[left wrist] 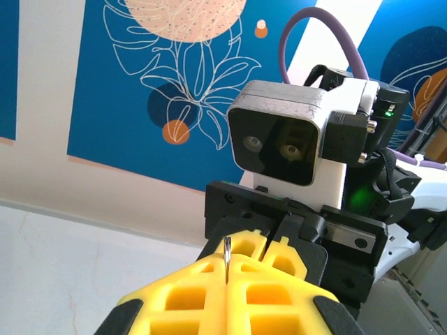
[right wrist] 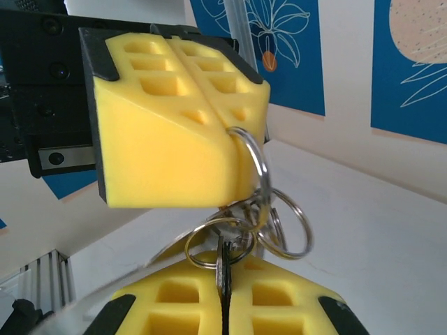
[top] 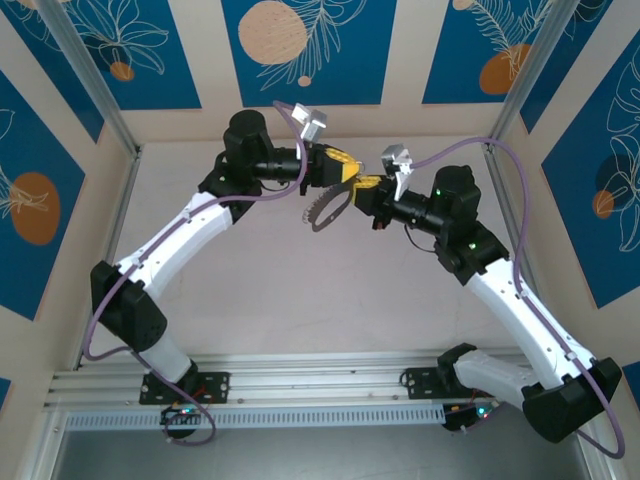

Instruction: Put the keys on the keyring

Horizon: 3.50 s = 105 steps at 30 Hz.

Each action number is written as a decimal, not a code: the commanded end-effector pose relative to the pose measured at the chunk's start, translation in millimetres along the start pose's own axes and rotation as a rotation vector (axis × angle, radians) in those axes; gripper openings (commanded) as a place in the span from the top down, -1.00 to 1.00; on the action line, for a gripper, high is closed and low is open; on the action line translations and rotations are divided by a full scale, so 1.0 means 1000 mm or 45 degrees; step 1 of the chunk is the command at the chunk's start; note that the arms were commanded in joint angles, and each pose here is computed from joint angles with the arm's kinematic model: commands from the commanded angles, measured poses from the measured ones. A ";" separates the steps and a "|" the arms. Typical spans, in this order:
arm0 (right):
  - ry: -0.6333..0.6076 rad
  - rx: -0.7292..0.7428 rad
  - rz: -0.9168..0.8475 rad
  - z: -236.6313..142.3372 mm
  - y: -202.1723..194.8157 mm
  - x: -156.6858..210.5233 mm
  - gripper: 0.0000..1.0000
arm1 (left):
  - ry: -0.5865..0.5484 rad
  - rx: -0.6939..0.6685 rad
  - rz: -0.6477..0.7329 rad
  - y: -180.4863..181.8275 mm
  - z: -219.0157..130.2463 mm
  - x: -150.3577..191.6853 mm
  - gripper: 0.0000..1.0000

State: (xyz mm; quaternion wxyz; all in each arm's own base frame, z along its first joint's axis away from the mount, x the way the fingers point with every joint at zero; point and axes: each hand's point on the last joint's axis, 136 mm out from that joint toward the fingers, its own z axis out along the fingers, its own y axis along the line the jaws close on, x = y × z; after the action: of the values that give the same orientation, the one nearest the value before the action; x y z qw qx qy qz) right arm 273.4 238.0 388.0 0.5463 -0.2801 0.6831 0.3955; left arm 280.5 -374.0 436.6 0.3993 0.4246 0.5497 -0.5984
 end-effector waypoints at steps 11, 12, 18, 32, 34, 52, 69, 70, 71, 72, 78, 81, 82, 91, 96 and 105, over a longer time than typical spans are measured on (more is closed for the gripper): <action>0.021 -0.065 -0.043 0.019 0.013 -0.009 1.00 | -0.130 -0.003 0.029 -0.014 0.003 -0.016 1.00; 0.024 -0.054 -0.039 0.018 0.011 -0.008 1.00 | -0.140 -0.009 0.023 -0.013 0.002 -0.017 1.00; -0.001 -0.006 0.019 -0.004 0.002 -0.009 0.20 | -0.166 -0.030 0.025 -0.012 0.000 -0.019 1.00; -0.169 0.092 0.157 -0.068 -0.018 -0.024 -0.10 | -0.154 0.005 0.081 -0.028 -0.003 -0.029 1.00; -0.160 0.096 0.163 -0.065 -0.021 -0.023 -0.10 | -0.154 0.009 0.084 -0.030 -0.004 -0.031 1.00; -0.100 0.045 0.107 -0.038 -0.017 -0.016 -0.12 | -0.163 0.024 0.089 -0.038 -0.005 -0.037 1.00; -0.080 0.036 0.020 -0.013 -0.014 -0.022 -0.16 | -0.164 0.037 0.088 -0.040 -0.006 -0.038 1.00; -0.081 0.034 0.017 -0.012 -0.014 -0.023 -0.16 | -0.163 0.039 0.087 -0.040 -0.006 -0.038 1.00; -0.079 0.033 0.016 -0.010 -0.015 -0.023 -0.15 | -0.162 0.039 0.085 -0.040 -0.005 -0.037 1.00; -0.079 0.032 0.013 -0.009 -0.016 -0.024 -0.16 | -0.163 0.039 0.085 -0.040 -0.005 -0.038 1.00; -0.068 0.017 0.010 -0.004 -0.017 -0.024 -0.11 | -0.166 0.040 0.081 -0.039 -0.005 -0.037 1.00; -0.060 0.005 0.007 -0.003 -0.015 -0.022 0.05 | -0.170 0.039 0.082 -0.040 -0.006 -0.038 1.00; -0.058 -0.002 0.008 -0.003 -0.014 -0.021 0.11 | -0.170 0.038 0.081 -0.039 -0.006 -0.038 1.00; -0.038 -0.034 -0.001 -0.008 -0.007 -0.016 0.56 | -0.174 0.032 0.090 -0.040 -0.006 -0.040 1.00; -0.029 -0.035 -0.003 -0.011 -0.005 -0.013 0.77 | -0.174 0.028 0.090 -0.039 -0.006 -0.040 1.00; -0.039 -0.019 -0.011 -0.019 -0.002 -0.013 1.00 | -0.177 0.020 0.095 -0.038 -0.006 -0.041 1.00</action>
State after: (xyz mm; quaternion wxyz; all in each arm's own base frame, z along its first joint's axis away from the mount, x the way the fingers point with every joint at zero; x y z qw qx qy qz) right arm 271.7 229.2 389.3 0.5319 -0.2879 0.6808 0.4131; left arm 276.1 -372.6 456.7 0.4351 0.3879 0.5347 -0.6119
